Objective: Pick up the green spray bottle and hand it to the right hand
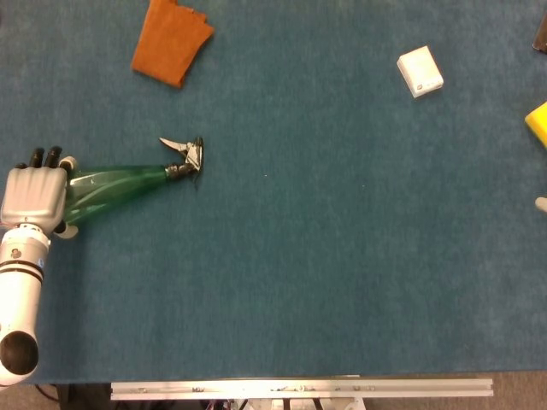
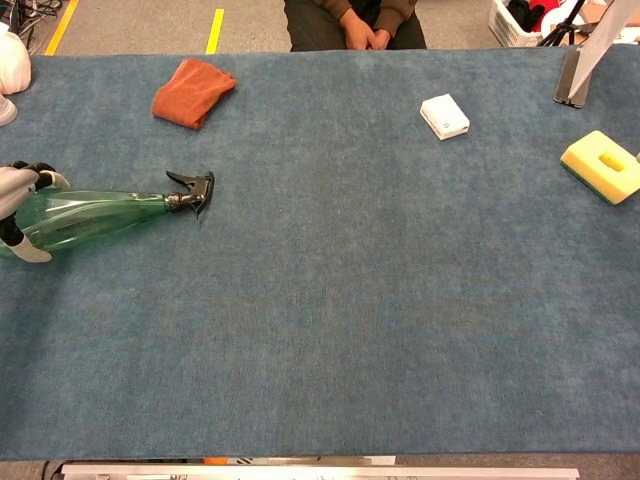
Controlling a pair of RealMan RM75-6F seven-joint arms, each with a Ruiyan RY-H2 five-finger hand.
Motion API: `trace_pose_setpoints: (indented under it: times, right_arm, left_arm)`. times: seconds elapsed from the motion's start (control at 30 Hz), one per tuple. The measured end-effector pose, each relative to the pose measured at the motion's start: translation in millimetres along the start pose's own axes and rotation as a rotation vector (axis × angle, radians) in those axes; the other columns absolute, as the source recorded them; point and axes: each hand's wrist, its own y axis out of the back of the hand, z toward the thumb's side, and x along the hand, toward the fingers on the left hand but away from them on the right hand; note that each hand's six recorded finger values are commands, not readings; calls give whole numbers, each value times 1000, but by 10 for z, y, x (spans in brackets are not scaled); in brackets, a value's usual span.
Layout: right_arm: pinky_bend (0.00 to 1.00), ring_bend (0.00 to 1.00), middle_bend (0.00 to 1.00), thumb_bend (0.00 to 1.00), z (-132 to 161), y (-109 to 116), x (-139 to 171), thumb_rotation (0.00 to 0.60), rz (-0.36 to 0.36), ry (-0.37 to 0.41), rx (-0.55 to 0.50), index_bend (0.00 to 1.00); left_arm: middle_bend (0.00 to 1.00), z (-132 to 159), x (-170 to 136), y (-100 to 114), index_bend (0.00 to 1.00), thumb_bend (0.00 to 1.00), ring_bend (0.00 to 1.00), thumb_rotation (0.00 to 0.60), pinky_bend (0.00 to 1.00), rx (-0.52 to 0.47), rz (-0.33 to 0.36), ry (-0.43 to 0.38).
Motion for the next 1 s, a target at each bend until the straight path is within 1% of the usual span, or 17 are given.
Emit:
trace_pose_setpoints:
  times: [0.07, 0.2, 0.33, 0.43, 0.57, 0.73, 0.87, 1.0]
  right_arm:
    - [0, 0, 3, 24, 3, 7, -2, 600, -3, 0, -2, 0]
    - [0, 0, 3, 23, 25, 18, -11, 600, -6, 7, -4, 0]
    - [0, 0, 3, 24, 76, 14, -36, 600, -2, 22, -12, 0]
    - [0, 0, 3, 23, 135, -10, -65, 600, 5, 41, -22, 0]
    - [0, 0, 3, 24, 215, -78, -104, 600, 21, 67, -54, 0]
    - [0, 0, 3, 24, 348, -242, -192, 600, 60, 105, -141, 0]
    - [0, 0, 3, 24, 477, -371, -305, 600, 87, 138, -228, 0]
    - [0, 0, 3, 23, 622, -533, -438, 600, 127, 157, -341, 0]
  left_arm:
    - [294, 0, 20, 5, 329, 214, 302, 600, 532, -23, 15, -1]
    - [366, -2, 42, 34, 408, 223, 371, 600, 593, -71, 34, -11]
    - [408, 12, 42, 110, 433, 224, 400, 600, 626, -153, 51, -34]
    - [410, 43, 21, 195, 434, 224, 401, 600, 627, -250, 56, -67]
    - [412, 121, -57, 342, 431, 223, 401, 600, 628, -413, 65, -134]
    - [413, 257, -220, 478, 431, 223, 400, 600, 628, -591, 59, -225]
    - [414, 401, -373, 579, 430, 223, 400, 600, 628, -725, 30, -304]
    - [415, 560, -522, 672, 429, 224, 400, 600, 628, -800, 14, -381]
